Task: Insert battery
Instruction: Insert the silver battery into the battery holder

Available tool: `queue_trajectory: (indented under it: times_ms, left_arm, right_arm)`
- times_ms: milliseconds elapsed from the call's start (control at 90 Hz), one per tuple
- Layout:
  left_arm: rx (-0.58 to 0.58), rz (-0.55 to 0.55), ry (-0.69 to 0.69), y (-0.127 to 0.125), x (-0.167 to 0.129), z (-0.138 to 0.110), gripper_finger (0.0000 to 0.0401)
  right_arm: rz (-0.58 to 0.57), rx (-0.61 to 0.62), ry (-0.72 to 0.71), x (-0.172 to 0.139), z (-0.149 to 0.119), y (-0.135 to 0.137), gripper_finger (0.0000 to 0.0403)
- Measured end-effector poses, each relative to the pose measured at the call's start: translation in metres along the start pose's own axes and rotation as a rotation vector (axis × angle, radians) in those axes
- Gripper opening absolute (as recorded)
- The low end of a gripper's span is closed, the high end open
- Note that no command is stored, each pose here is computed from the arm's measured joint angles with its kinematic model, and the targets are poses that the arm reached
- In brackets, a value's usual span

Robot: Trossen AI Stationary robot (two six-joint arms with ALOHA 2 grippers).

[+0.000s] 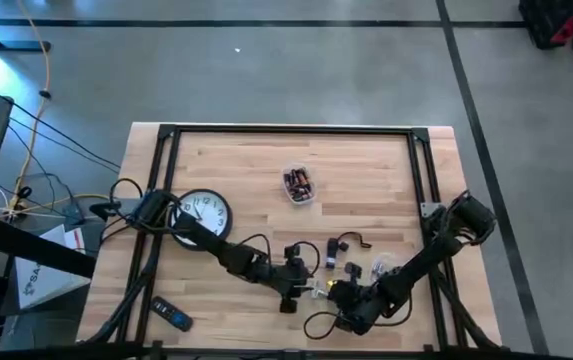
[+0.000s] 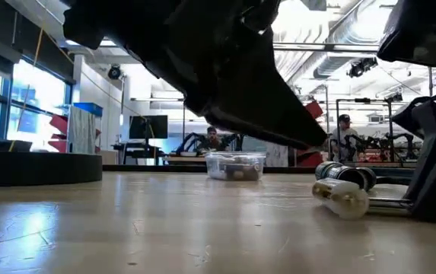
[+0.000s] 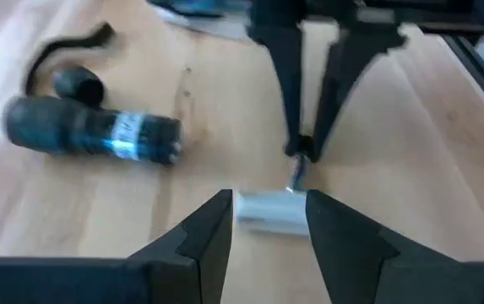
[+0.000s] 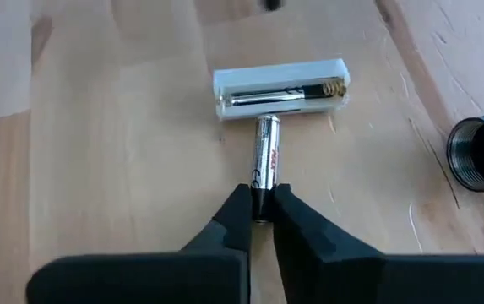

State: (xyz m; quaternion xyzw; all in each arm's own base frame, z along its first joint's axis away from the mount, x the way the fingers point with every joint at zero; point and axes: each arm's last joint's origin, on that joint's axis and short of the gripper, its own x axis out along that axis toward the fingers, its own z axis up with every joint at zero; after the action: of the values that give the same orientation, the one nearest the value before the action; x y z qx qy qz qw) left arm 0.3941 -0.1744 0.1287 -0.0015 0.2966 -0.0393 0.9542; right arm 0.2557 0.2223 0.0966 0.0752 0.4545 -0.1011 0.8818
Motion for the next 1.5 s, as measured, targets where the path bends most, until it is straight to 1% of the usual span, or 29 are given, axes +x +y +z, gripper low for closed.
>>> queue_trajectory:
  times_ms: [222,300,367,433,544,667,756,922,1156,1333,1500]
  left_arm:
    - [0.051,-0.015,0.013,-0.021,-0.006,-0.007,0.0133]
    - [0.073,0.023,0.027,-0.025,-0.008,-0.011,0.0133]
    - [0.070,0.077,0.026,-0.024,-0.008,-0.012,0.0133]
    - [0.075,0.098,0.024,-0.021,-0.008,-0.012,0.0133]
    - [0.069,0.074,0.041,-0.013,-0.003,-0.012,0.0133]
    - [0.062,0.048,0.075,-0.008,0.007,-0.020,0.0133]
    - [0.056,0.041,0.077,-0.006,0.013,-0.025,0.0133]
    - [0.046,0.041,0.050,-0.005,0.015,-0.024,0.0133]
    - [0.074,0.042,0.041,-0.004,0.015,-0.023,0.0137]
    - [0.066,0.052,0.039,0.001,0.017,-0.022,0.0164]
    - [0.068,0.054,0.054,0.003,0.017,-0.022,0.0199]
  right_arm:
    - [0.011,0.172,-0.012,-0.010,0.006,0.000,0.0001]
    - [0.002,0.229,0.002,-0.015,0.012,0.004,0.0001]
    - [0.011,0.298,0.031,-0.020,0.019,0.010,0.0001]
    - [0.031,0.370,0.035,-0.024,0.026,0.016,0.0000]
    - [0.038,0.456,0.019,-0.027,0.031,0.020,0.0000]
    - [0.034,0.532,0.017,-0.026,0.032,0.019,0.0000]
    - [0.031,0.572,0.019,-0.025,0.033,0.017,0.0000]
    - [0.029,0.618,0.035,-0.023,0.034,0.016,0.0000]
    - [0.015,0.669,0.043,-0.018,0.038,0.012,0.0000]
    - [0.007,0.689,0.055,-0.011,0.041,0.009,0.0000]
    - [-0.009,0.691,0.013,-0.011,0.043,0.007,0.0000]
